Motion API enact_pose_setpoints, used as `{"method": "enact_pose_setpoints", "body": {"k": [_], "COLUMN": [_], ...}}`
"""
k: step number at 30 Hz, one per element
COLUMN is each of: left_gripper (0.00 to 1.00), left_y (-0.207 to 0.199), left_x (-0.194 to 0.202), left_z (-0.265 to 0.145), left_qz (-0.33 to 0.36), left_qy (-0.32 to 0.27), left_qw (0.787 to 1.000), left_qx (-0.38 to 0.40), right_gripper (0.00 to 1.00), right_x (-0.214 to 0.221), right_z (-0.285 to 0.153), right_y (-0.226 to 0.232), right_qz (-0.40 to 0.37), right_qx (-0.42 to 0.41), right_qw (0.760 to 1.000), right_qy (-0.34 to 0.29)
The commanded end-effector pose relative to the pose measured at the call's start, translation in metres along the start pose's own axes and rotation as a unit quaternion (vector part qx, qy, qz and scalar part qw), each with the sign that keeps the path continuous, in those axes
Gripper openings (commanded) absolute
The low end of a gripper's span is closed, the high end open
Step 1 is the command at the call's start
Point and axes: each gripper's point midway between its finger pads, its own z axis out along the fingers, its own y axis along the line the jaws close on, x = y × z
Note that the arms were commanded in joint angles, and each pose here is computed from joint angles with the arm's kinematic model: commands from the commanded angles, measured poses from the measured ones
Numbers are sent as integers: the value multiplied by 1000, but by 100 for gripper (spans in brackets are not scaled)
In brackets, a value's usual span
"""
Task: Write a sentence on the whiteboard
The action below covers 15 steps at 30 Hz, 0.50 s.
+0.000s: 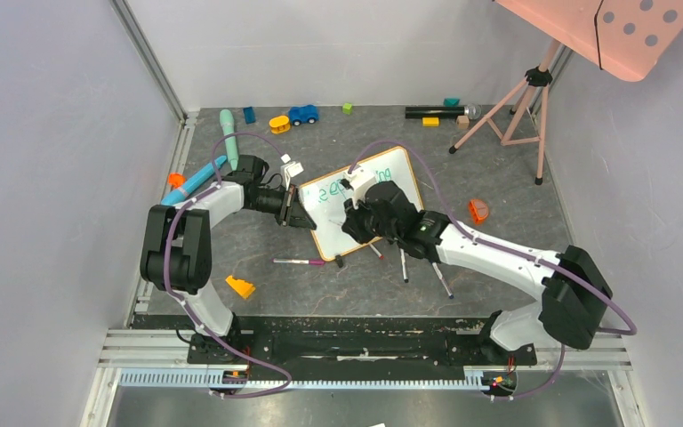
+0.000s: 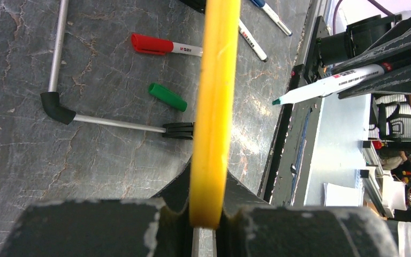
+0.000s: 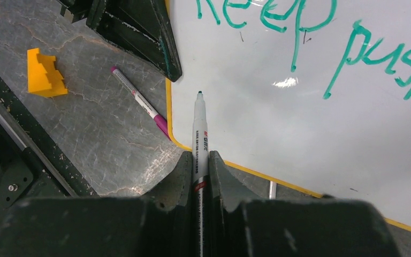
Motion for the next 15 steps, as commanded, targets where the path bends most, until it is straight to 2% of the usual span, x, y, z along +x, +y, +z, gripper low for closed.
{"method": "enact_pose_setpoints", "body": {"k": [1, 15], "left_gripper": [2, 2], "left_y": [14, 13], "left_x": [43, 43], "left_z": [13, 13], "left_qz": [-33, -32], "left_qy": [72, 71], "left_qw": [996, 997], "left_qx": [-30, -25], "right_gripper": [0, 0], "right_x": [-30, -28], "right_z": [4, 19], "right_y": [7, 5], "right_qz": [-14, -18], "right_qx": [0, 19], "right_qw": [999, 1000], "right_qy": [-33, -18]}}
